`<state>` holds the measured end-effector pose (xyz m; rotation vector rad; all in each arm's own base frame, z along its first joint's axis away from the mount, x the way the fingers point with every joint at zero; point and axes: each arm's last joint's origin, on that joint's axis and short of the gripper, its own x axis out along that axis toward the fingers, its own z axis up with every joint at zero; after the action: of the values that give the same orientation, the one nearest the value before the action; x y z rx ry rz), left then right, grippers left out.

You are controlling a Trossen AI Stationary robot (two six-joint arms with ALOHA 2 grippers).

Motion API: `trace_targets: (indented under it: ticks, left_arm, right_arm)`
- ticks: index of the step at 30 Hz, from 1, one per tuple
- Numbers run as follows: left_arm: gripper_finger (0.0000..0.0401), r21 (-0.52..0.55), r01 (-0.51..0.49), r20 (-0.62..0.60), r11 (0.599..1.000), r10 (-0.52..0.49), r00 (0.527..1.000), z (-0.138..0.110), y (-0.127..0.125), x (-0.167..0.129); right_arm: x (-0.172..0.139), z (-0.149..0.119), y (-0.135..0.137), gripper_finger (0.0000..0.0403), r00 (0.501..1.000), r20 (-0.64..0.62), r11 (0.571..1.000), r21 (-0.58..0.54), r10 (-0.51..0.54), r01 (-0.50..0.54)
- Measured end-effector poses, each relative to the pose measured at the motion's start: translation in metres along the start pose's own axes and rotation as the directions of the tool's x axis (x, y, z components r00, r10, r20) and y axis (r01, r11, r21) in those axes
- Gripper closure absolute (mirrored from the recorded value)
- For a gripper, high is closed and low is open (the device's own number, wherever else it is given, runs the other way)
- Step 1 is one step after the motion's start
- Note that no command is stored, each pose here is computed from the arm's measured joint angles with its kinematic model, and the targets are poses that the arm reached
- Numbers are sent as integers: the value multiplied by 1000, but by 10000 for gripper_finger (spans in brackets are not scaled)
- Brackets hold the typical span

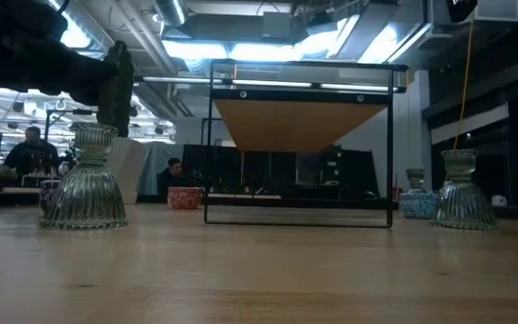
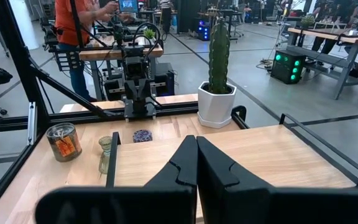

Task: Pick & Place candle stick holders
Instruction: Put the top transparent candle holder on the shelf

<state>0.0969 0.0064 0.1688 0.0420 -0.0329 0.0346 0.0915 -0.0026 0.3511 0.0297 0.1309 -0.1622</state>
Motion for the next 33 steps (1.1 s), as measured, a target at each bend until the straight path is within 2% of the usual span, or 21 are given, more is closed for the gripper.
trace_targets:
  ticks: [19,26,33]
  left_arm:
    - [395,0,0,0,1000,0,1000,0,0,0]
    - [395,0,0,0,1000,0,1000,0,0,0]
    - [395,0,0,0,1000,0,1000,0,0,0]
  right_arm:
    - [4,-2,0,402,999,-27,1000,-13,-28,27]
    - [5,-10,-7,402,985,-109,991,11,-131,133]
    - [2,-22,-21,402,934,-232,955,61,-270,291]
